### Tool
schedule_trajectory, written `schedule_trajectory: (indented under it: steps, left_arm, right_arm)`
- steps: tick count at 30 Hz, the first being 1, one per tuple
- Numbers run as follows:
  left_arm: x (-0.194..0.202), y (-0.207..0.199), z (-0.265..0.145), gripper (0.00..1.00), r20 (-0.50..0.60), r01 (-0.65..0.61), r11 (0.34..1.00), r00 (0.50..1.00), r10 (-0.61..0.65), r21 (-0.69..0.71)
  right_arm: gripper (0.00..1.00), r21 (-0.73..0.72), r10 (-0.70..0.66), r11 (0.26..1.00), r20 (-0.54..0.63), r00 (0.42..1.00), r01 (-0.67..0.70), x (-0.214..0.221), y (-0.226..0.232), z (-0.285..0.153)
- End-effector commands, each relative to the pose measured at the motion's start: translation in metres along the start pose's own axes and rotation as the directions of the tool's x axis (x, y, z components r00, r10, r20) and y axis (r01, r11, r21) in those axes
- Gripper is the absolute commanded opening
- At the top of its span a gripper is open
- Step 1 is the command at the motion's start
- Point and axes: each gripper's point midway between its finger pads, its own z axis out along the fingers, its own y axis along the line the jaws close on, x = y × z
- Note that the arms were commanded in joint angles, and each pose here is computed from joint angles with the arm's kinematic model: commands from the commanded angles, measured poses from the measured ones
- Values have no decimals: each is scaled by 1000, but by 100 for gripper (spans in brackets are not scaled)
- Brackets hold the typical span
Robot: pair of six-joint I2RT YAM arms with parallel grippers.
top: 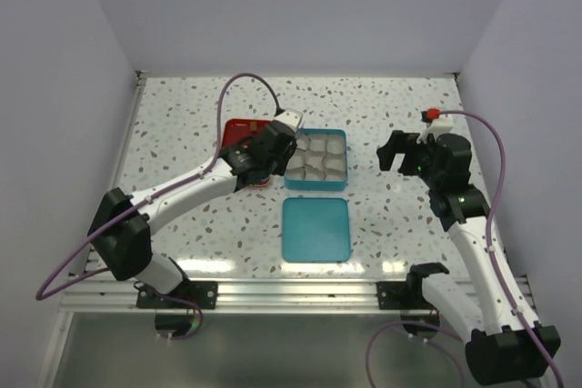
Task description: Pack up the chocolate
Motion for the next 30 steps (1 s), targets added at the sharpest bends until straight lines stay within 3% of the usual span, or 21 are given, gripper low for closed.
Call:
schedule_trajectory:
  steps: [1,9,20,30]
  left_arm:
    - [-17,1,-7,39,61,34,999,998,-33,-13]
    - [-30,25,-27,37,114,50,994,993,-38,-102]
    - [-5,104,-19,39,88,173,960,984,-158,-219]
    - [25,100,20,39,32,190,960,982,-188,-207]
  right_arm:
    - [99,-16,-3,1000,22,1000,3,-6,3,0]
    - [99,-20,-1,1000,15,1000,1,-4,3,2]
    - [99,-26,-2,1000,9,1000,2,-3,4,3]
    - [99,-26,-2,1000,7,1000,2,-2,4,3]
